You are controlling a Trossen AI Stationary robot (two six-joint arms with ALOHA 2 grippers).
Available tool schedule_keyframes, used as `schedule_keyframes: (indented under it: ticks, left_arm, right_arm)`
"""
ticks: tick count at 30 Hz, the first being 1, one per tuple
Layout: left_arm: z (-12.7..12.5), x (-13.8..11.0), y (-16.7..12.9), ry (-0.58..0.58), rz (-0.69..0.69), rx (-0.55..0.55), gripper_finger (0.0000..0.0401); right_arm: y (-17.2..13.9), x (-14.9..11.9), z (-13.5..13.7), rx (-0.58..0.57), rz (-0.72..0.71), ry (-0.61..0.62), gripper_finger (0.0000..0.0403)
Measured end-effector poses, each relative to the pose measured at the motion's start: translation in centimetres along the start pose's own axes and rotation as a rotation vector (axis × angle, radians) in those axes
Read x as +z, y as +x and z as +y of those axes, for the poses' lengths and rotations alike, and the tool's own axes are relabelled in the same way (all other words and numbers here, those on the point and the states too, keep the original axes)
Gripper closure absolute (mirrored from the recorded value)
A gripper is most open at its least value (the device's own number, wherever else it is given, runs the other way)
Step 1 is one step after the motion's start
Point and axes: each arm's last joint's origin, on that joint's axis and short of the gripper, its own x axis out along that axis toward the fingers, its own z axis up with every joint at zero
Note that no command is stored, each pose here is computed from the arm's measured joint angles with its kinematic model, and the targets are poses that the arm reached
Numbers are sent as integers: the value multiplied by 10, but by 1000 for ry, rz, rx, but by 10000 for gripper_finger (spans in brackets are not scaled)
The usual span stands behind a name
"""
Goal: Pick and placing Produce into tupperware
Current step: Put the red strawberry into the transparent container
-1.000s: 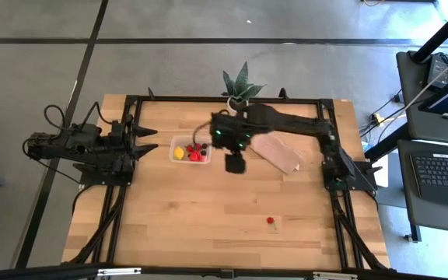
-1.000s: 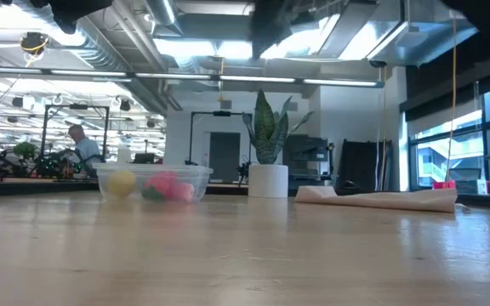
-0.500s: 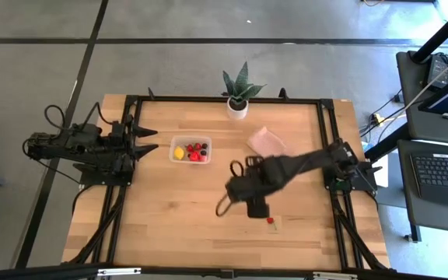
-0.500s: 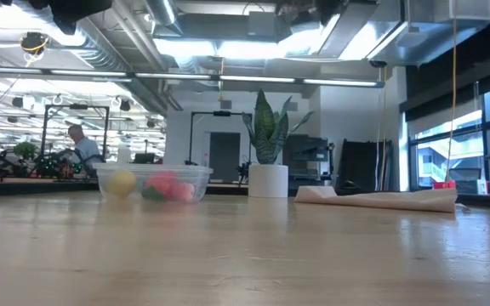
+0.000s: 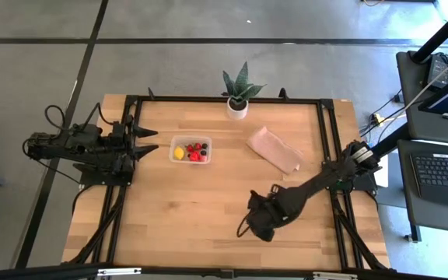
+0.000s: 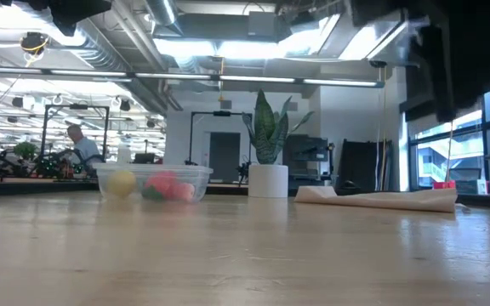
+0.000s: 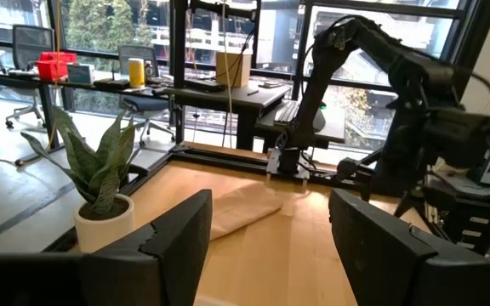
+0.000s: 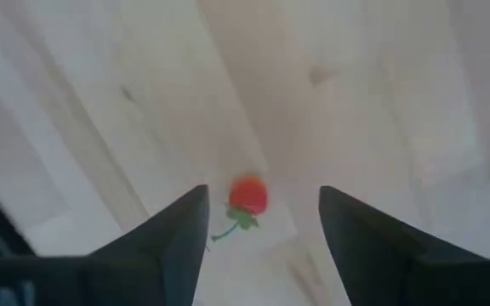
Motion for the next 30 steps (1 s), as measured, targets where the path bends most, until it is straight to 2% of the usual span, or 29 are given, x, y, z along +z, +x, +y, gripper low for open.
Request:
schedule_keyframes:
  ticks: [5, 12, 23, 30]
  left_arm:
    - [0, 0, 0, 0, 0, 0, 172]
    - [0, 0, 0, 0, 0, 0, 172]
    - [0, 0, 0, -1, -1, 0, 172]
    - [0, 0, 0, -2, -1, 0, 172]
  right_arm:
    - [24, -16, 0, 28, 47, 129, 188]
    - [46, -28, 2, 78, 35, 217, 190]
    - [73, -40, -11, 53, 60, 268, 190]
    - [86, -45, -17, 89, 38, 273, 189]
